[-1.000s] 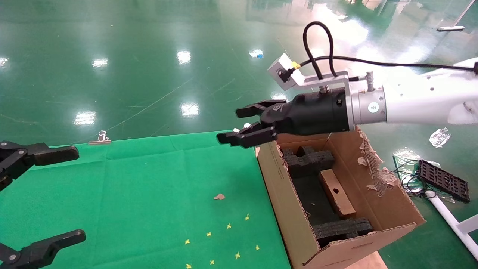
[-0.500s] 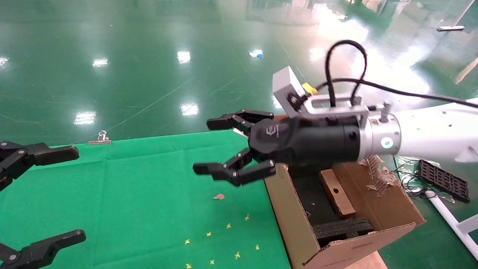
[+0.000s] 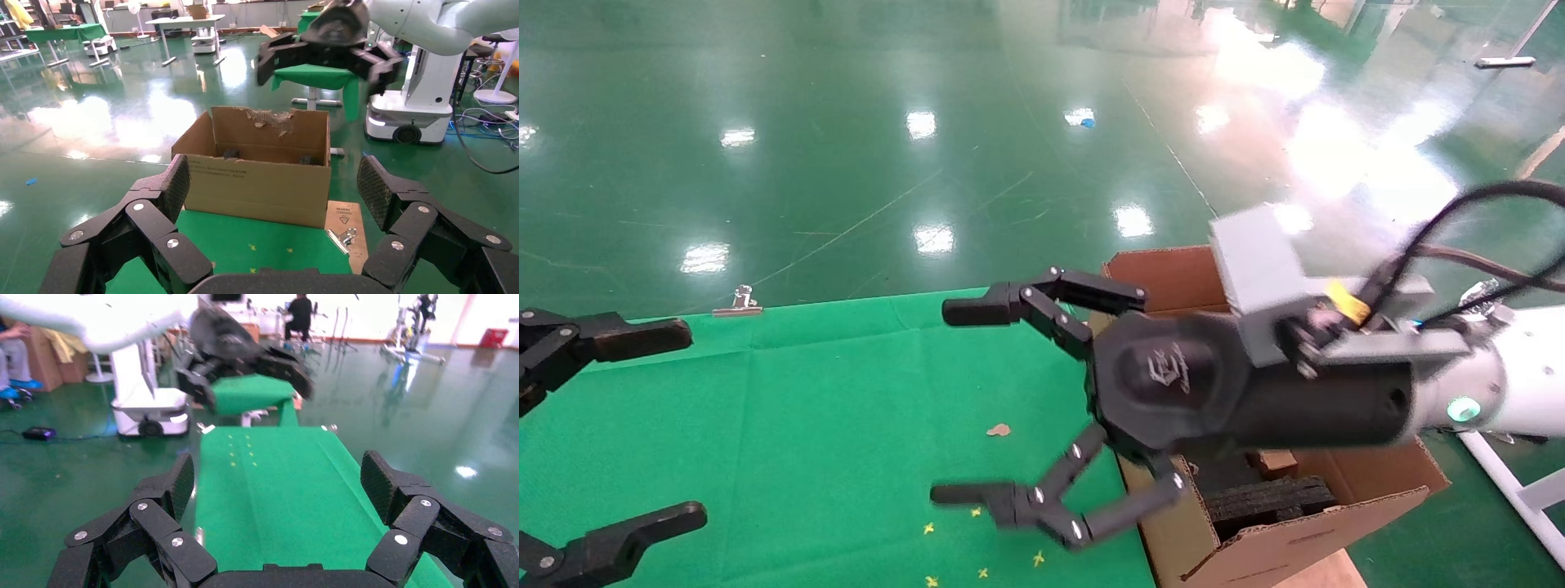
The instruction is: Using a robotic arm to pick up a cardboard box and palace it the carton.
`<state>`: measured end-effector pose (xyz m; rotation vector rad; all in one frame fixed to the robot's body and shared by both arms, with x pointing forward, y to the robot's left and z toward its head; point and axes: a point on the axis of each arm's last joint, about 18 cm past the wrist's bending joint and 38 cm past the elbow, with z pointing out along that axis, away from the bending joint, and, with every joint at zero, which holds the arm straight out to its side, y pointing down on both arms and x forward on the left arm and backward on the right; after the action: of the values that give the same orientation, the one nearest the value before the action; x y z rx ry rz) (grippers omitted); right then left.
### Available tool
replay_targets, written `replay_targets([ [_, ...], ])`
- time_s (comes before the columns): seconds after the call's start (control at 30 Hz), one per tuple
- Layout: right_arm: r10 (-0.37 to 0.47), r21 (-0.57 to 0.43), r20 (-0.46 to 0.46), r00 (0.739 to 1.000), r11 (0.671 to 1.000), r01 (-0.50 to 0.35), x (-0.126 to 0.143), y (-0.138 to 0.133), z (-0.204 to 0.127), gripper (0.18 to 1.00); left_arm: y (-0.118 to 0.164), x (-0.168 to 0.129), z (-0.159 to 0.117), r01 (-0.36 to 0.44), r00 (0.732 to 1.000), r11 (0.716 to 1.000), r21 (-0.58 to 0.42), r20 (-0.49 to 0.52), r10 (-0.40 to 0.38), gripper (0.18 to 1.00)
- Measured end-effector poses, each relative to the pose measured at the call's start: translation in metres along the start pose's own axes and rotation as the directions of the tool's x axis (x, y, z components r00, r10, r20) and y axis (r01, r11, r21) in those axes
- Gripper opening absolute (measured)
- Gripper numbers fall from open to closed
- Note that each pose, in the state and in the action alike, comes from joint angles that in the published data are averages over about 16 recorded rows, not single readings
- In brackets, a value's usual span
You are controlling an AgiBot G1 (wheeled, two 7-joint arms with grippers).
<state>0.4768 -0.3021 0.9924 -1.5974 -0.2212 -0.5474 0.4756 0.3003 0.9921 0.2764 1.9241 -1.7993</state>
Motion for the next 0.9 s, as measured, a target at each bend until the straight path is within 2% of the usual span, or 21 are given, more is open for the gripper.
replay_targets([
  [0.27, -0.023, 0.018, 0.013, 1.000, 1.000, 0.023, -0.0085, -0.0030, -0.0017, 1.000, 0.0000, 0.0000, 0.0000, 0.000, 1.000, 1.000, 0.000, 0.000, 0.000, 1.000],
  [0.9, -0.009, 0.004, 0.003, 1.000, 1.000, 0.009, -0.0022, -0.0007, -0.0006, 1.000, 0.0000, 0.0000, 0.0000, 0.000, 1.000, 1.000, 0.000, 0.000, 0.000, 1.000],
])
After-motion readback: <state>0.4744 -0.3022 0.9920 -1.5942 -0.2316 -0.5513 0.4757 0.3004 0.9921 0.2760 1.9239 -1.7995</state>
